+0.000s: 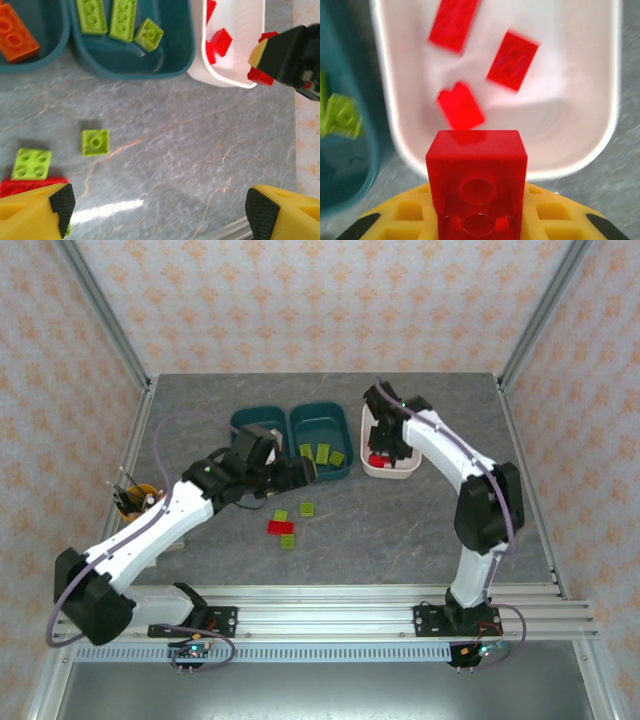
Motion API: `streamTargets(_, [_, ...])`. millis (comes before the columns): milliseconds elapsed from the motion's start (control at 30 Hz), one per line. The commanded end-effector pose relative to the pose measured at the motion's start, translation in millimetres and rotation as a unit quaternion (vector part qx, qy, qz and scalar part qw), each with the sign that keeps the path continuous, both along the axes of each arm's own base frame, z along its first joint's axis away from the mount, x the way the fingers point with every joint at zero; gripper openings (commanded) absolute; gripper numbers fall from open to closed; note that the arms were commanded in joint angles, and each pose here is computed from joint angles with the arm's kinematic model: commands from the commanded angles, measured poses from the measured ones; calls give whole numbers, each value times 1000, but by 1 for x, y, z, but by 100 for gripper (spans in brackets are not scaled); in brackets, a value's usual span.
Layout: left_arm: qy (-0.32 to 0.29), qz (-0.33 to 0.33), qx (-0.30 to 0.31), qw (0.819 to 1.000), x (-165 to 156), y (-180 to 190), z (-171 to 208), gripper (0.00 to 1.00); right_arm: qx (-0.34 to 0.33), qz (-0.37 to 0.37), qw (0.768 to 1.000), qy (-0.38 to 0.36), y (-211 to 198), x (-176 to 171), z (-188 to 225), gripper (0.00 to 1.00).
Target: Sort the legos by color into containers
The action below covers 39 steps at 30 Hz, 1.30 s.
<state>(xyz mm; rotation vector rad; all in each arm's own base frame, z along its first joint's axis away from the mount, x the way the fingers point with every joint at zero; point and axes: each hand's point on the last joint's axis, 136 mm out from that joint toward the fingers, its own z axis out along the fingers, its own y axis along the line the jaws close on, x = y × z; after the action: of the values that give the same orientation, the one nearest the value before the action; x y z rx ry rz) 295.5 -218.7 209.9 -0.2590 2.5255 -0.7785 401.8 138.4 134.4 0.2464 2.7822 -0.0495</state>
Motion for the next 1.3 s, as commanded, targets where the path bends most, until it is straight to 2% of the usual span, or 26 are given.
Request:
streamTargets(0, [-41, -1, -25, 999, 26, -20, 26, 91, -57, 0, 998, 13, -27, 28, -8, 23])
streamTargets(200, [-48, -4, -17, 999, 47, -33, 31, 91, -66, -34, 997, 8, -52, 83, -29, 23])
streamTargets(367, [-48, 1, -7, 999, 50, -32, 30, 91, -61, -39, 997, 14, -56, 110, -49, 25])
streamTargets(500, [-41, 7, 9, 999, 44, -23, 23, 91, -53, -34, 998, 27, -50, 118, -60, 37])
streamTargets(633, [-28, 15, 33, 999, 35, -11, 13, 90, -34, -30, 999, 8, -43, 121, -43, 53])
streamTargets(767, [-11, 23, 59, 998, 25, 2, 0, 89, -20, -19, 999, -28, -31, 117, -5, 56])
streamTargets(867, [10, 22, 88, 996, 16, 12, -15, 88, -1, -9, 998, -61, -16, 104, 27, 56])
streamTargets(1000, [46, 11, 127, 991, 6, 19, -40, 85, 53, 13, 994, -95, 10, 66, 50, 56])
streamTargets(1100, [66, 0, 154, 986, 2, 18, -60, 81, 144, 43, 983, -109, 35, 23, 55, 56])
streamTargets(1200, [84, -15, 178, 980, 1, 10, -77, 77, 267, 101, 952, -111, 66, -26, 55, 59])
streamTargets(1267, [90, -29, 196, 976, 2, 1, -87, 75, 314, 126, 936, -94, 75, -60, 50, 61])
